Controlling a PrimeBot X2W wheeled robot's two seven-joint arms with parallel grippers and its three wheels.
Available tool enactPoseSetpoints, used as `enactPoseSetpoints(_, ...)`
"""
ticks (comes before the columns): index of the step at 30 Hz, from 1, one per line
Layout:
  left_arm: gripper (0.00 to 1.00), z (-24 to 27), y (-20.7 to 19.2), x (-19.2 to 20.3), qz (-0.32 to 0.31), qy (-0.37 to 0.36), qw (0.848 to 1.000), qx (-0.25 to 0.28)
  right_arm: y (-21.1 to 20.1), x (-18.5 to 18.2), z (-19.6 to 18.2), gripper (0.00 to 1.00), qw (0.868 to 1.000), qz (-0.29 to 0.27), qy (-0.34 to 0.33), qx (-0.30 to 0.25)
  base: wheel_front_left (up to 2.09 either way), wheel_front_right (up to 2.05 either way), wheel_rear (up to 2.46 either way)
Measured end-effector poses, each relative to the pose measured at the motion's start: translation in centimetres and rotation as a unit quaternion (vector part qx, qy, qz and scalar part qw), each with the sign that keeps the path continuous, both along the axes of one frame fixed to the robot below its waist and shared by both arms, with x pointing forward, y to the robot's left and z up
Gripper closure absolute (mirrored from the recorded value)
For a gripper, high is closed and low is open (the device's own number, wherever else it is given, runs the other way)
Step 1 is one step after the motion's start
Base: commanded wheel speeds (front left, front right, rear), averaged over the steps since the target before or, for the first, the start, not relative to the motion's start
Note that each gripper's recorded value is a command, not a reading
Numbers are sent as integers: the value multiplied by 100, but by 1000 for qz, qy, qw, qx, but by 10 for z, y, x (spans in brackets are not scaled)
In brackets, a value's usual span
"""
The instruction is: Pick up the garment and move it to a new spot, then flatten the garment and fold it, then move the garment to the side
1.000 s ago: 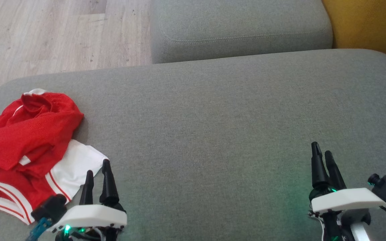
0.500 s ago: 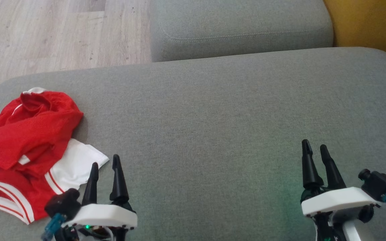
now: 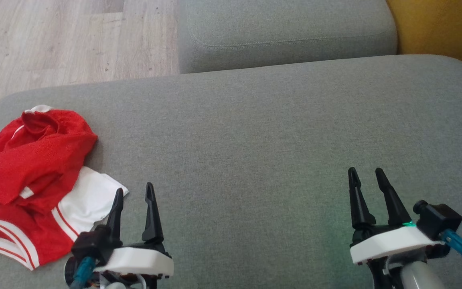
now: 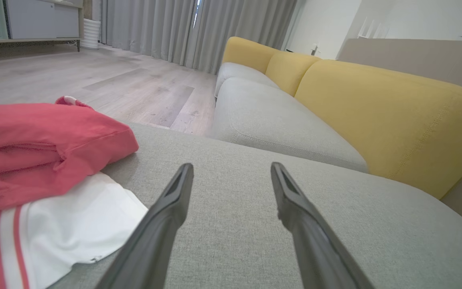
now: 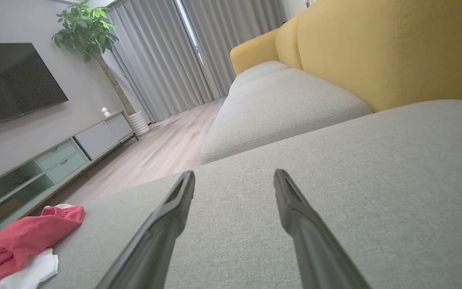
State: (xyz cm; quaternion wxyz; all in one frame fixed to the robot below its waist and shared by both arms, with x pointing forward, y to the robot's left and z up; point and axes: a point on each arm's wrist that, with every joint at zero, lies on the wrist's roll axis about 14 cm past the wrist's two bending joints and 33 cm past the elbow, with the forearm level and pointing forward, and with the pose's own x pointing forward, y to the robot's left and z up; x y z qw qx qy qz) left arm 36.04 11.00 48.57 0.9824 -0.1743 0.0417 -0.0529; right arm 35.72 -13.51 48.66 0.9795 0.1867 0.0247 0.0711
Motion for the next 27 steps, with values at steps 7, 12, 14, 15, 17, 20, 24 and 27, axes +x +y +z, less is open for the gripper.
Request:
enactPoseSetpoints(7, 0, 4, -3, -1, -6, -18, 999, 44, 1, 0, 3, 0, 998, 7, -18, -57, 0, 0, 0)
enactPoseSetpoints(12, 0, 5, -5, -2, -8, -31, 997, 70, 0, 0, 3, 0, 996, 9, -26, -86, 0, 0, 0)
enactPoseSetpoints(14, 0, 3, -4, -2, -7, -31, 996, 81, -2, 0, 3, 0, 995, 8, -29, -93, 0, 0, 0)
enactPoseSetpoints(15, 0, 3, -5, -2, -8, -33, 996, 86, -4, 0, 2, 0, 995, 6, -28, -97, 0, 0, 0)
enactPoseSetpoints(17, 0, 1, -4, -3, -8, -34, 995, 96, -7, -1, -2, 0, 994, 2, -24, -103, 0, 0, 0)
enactPoseSetpoints(20, 0, 1, -2, -3, -2, -38, 993, 111, -10, -2, -8, 0, 994, 0, -16, -111, 0, 0, 0)
enactPoseSetpoints(24, 0, 1, 0, -3, 3, -43, 991, 130, -10, -3, -12, 0, 991, 4, -16, -133, 0, 0, 0)
enactPoseSetpoints(27, 0, 3, 0, -3, 5, -51, 988, 144, -10, -3, -13, 0, 989, 5, -18, -144, 0, 0, 0)
